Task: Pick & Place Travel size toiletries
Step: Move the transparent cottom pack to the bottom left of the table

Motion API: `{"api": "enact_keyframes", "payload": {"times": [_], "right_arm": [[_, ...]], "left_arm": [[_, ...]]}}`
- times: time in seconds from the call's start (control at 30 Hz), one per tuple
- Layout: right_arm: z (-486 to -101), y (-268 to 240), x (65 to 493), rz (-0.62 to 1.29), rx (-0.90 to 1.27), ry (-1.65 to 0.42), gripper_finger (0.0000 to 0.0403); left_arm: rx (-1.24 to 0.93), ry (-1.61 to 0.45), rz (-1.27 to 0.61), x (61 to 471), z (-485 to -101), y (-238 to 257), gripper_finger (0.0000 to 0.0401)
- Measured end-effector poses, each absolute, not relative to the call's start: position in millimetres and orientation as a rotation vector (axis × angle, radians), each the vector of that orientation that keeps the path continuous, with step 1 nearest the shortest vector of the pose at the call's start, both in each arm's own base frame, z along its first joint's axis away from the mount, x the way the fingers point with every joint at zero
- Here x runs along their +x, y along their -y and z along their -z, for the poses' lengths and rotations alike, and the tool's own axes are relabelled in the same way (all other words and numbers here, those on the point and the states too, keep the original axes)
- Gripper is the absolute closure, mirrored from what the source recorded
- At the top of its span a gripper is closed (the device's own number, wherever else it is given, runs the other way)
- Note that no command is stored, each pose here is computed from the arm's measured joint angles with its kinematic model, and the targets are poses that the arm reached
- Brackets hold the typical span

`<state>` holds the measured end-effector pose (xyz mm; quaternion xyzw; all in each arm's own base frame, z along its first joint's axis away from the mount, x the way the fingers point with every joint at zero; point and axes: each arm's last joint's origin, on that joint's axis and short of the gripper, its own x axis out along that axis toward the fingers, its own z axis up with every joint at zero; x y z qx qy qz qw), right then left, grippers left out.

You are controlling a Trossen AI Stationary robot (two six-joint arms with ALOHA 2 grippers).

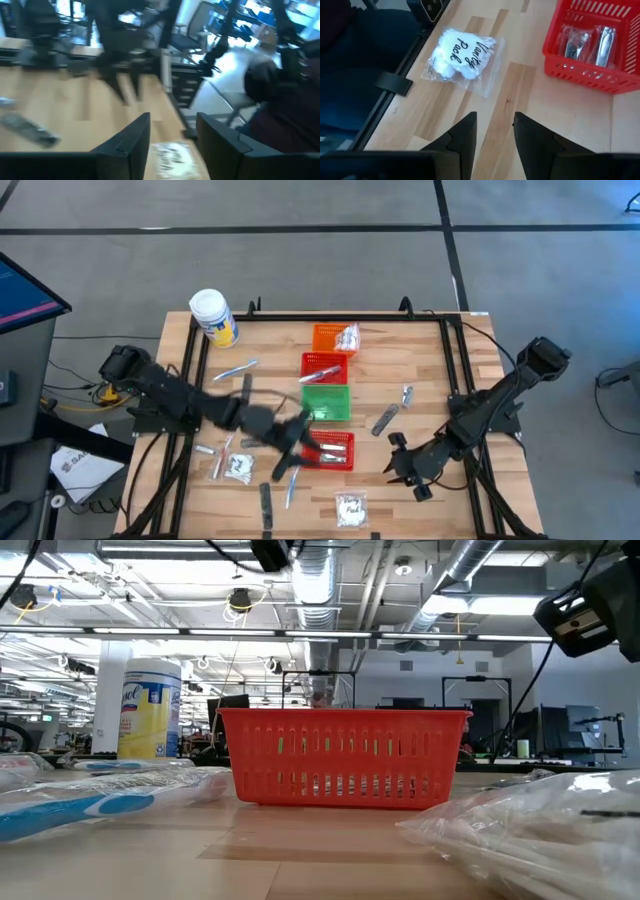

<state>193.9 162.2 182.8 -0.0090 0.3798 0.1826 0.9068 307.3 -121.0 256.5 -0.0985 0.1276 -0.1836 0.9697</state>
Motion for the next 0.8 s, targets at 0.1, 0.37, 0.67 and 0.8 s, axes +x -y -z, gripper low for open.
{"api": "enact_keyframes", "payload": {"times": [0.1,0.37,0.67,0.8], "right_arm": [[-183,-163,194,-0.386,0.027,-0.797,0.028],[-185,-167,193,-0.4,0.069,-0.791,0.0319],[-182,-169,190,-0.386,0.1,-0.818,0.0392],[-180,-175,184,-0.392,0.071,-0.826,0.04]], "left_arm": [[-0.233,-0.276,0.425,294,-256,151,0.0271],[-0.34,-0.425,0.464,311,-232,194,0.0382],[-0.267,-0.838,0.358,388,-205,198,0.0401],[-0.203,-0.825,0.361,413,-205,204,0.0401]]}}
